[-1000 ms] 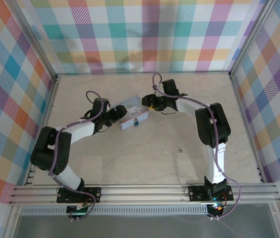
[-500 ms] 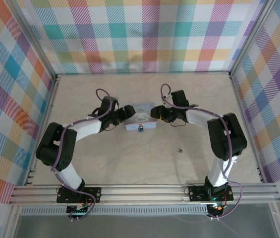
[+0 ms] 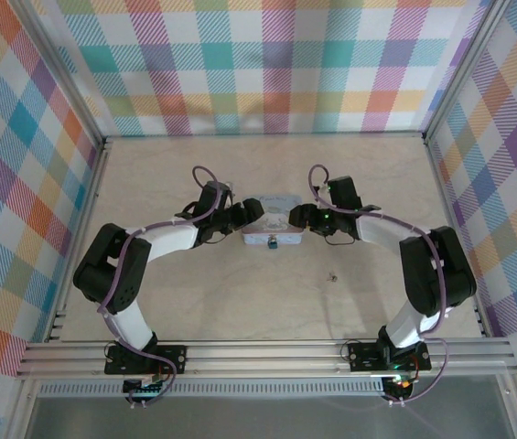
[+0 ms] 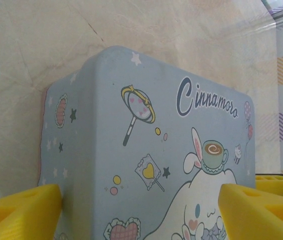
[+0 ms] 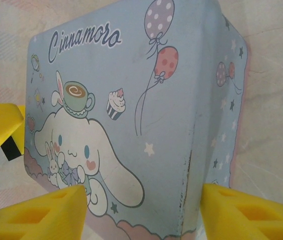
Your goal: Unlock a padlock with a key
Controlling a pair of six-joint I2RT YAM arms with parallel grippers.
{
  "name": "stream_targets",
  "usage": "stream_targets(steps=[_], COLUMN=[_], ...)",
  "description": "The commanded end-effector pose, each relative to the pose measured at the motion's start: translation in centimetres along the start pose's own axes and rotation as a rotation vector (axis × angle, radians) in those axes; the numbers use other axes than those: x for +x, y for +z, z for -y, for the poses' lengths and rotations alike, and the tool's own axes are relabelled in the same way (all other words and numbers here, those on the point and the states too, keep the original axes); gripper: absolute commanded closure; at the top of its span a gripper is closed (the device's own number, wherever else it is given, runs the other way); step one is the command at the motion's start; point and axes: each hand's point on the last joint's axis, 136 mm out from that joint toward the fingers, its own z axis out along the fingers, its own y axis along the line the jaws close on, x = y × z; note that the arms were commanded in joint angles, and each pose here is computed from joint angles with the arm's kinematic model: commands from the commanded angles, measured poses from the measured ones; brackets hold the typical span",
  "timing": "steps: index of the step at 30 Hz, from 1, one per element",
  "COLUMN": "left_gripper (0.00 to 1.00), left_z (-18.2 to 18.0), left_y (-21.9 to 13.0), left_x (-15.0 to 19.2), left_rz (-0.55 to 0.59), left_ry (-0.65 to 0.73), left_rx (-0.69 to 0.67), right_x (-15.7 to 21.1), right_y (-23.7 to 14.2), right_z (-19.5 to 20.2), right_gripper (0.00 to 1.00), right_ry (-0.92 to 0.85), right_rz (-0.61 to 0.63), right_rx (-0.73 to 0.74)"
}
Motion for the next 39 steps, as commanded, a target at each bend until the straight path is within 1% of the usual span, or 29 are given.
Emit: stream_targets(steps=[1, 3, 9, 12, 15, 18, 21, 25, 28, 32, 39], left_gripper=[0.15, 0.12, 0.09, 0.09, 0.09, 0.10, 0.11, 0.13, 0.15, 0.18, 0.18], left_z=[2.8, 2.6, 1.9, 1.6, 1.0, 0.5, 0.5, 1.6, 2.4, 3.0, 4.1], left_y=[0.0, -0.6, -3.0, -4.5, -5.9, -7.2, -8.2, -9.0, -9.1, -8.8, -7.2], left_x=[0.9, 0.6, -0.8, -1.3, -1.4, -0.6, 0.8, 3.9, 6.8, 10.1, 14.1], left_rz=[-0.032, -0.014, 0.041, 0.069, 0.078, 0.059, 0.028, -0.040, -0.092, -0.121, -0.159], left_ry=[0.025, 0.042, 0.085, 0.119, 0.150, 0.163, 0.188, 0.261, 0.313, 0.387, 0.458], left_rx=[0.069, 0.050, -0.019, -0.062, -0.114, -0.149, -0.150, -0.117, -0.091, -0.100, -0.099], right_x=[-0.4, -0.6, -1.1, -1.3, -1.2, -0.3, 1.2, 4.2, 6.4, 9.0, 11.4], right_y=[-0.8, -1.3, -3.8, -6.0, -8.5, -11.1, -12.9, -14.3, -14.7, -14.1, -11.6], right_z=[-1.3, -1.0, 0.2, 0.6, 1.4, 2.1, 3.1, 4.7, 6.0, 7.3, 8.5], right_gripper=[0.36, 0.34, 0.31, 0.31, 0.29, 0.29, 0.31, 0.40, 0.46, 0.54, 0.57], right_ry=[-0.034, -0.032, -0.039, -0.060, -0.060, -0.041, -0.009, 0.052, 0.101, 0.170, 0.224], right_rz=[0.024, 0.037, 0.093, 0.148, 0.205, 0.215, 0.185, 0.106, 0.062, -0.007, -0.070], right_rx=[-0.028, -0.001, 0.126, 0.202, 0.292, 0.379, 0.460, 0.550, 0.586, 0.601, 0.593])
